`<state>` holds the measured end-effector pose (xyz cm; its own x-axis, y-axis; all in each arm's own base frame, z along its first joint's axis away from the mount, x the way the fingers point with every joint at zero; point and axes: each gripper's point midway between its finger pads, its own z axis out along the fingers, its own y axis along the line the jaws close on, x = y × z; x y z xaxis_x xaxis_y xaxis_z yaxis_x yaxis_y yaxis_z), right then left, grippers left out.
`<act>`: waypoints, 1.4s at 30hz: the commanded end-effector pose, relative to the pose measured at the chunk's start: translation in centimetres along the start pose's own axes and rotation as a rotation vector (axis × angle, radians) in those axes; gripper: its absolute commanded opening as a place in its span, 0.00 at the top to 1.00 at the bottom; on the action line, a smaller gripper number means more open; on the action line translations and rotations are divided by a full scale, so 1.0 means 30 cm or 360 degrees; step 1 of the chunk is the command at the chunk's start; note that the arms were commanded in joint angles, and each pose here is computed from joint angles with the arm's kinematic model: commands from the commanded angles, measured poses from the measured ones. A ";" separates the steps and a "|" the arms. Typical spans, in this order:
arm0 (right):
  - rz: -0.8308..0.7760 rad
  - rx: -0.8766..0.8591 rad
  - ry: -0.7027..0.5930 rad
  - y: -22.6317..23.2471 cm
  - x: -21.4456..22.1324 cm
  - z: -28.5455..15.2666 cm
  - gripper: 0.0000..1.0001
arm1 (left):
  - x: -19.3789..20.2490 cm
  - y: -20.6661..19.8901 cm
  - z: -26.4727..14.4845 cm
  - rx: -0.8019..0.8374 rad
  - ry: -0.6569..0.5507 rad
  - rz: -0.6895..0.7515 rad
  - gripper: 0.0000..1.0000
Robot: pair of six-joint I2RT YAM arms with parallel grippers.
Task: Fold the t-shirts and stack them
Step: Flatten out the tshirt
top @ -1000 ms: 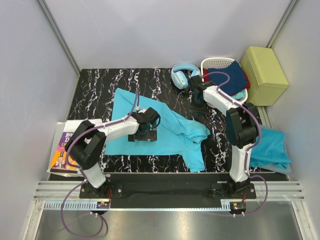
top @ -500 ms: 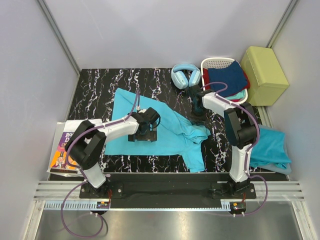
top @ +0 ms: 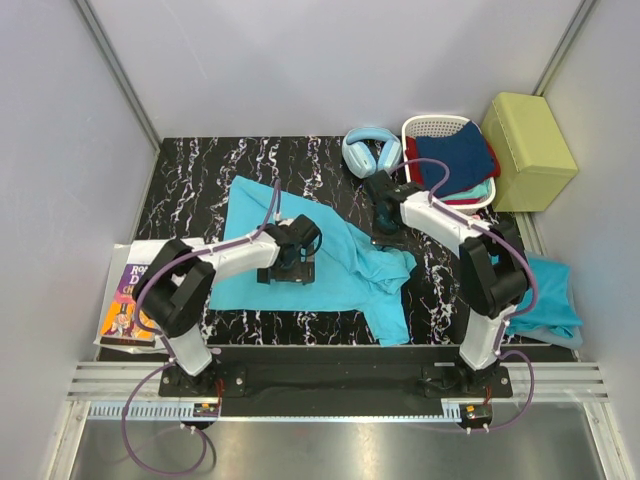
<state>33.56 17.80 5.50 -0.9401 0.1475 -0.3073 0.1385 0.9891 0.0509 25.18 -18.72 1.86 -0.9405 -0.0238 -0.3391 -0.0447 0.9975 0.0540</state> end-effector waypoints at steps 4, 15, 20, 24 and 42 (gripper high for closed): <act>-0.0121 -0.0068 -0.0100 0.077 0.055 -0.170 1.00 | -0.044 -0.067 -0.011 0.0087 -0.0022 -0.0005 0.01; -0.0226 -0.0093 0.0160 0.070 0.317 -0.169 1.00 | -0.048 -0.080 -0.004 0.0086 -0.0001 -0.0007 0.01; -0.0265 -0.0103 0.0292 0.062 0.411 -0.165 1.00 | -0.047 -0.086 0.003 0.0085 0.0011 -0.0010 0.01; -0.0323 -0.0079 0.0394 0.054 0.475 -0.156 1.00 | -0.044 -0.088 0.007 0.0086 0.0021 -0.0010 0.01; -0.0245 0.0156 -0.0082 0.027 0.141 -0.219 0.45 | -0.028 -0.056 -0.022 0.0086 -0.0011 -0.0029 0.01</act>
<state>26.45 21.94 11.51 -0.9328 -0.0292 -0.3592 -0.0265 0.9996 -0.0125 26.00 -20.39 1.75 -0.9470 -0.0269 -0.3200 -0.0356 0.9991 0.0214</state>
